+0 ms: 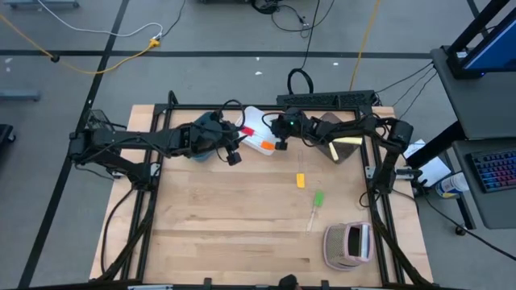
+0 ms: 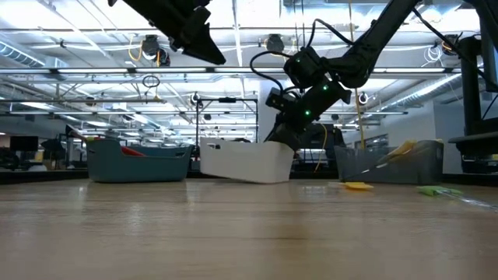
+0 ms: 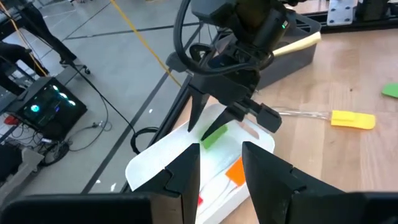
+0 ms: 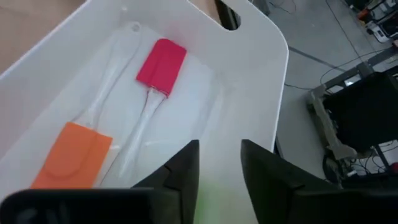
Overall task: Pick & Place Kitchen Items
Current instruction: Put the yellow spatula into the white bin
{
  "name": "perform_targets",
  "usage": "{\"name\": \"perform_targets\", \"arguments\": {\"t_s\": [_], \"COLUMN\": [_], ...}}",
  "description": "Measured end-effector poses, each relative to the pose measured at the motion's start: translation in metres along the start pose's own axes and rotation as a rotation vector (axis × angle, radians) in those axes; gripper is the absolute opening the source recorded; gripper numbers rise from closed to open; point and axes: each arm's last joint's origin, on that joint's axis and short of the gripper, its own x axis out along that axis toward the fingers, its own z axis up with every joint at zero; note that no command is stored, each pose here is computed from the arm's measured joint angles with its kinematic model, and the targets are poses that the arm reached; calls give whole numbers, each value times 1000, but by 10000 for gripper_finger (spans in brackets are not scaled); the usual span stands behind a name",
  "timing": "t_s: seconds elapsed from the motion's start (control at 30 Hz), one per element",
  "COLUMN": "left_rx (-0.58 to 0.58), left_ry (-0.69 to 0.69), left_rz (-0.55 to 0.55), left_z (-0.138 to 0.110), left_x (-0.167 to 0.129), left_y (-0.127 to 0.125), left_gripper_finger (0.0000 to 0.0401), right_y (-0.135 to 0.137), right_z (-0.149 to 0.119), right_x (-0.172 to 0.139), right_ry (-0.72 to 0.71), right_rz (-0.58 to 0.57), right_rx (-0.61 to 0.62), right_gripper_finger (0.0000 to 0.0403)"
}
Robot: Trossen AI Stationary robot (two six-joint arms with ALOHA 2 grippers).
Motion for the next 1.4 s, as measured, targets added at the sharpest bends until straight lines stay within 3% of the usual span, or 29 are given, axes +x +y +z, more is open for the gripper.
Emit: {"name": "perform_targets", "arguments": {"t_s": [0.33,0.53,0.63,0.77,0.9,1.13,1.4], "left_rx": [-8,-10,-26,-32,-34,-61,-120], "left_ry": [18,32,33,33,34,42,46], "left_rz": [-2,-4,-4,-4,-4,-6,-5], "left_z": [-2,-3,-3,-3,-4,-4,-5], "left_x": [0,0,0,0,0,0,0], "left_y": [0,0,0,0,0,-1,-1], "left_gripper_finger": [122,122,122,122,122,122,122], "right_y": [2,9,12,18,21,42,70], "right_z": [10,33,49,60,60,52,41], "right_x": [-3,-23,-40,-64,-87,-118,-130], "right_ry": [-67,-143,-192,-175,-87,124,322], "right_rz": [-22,-10,7,73,135,260,279], "right_rx": [-1,0,64,238,325,262,621], "right_gripper_finger": [154,176,180,180,180,181,181]}}
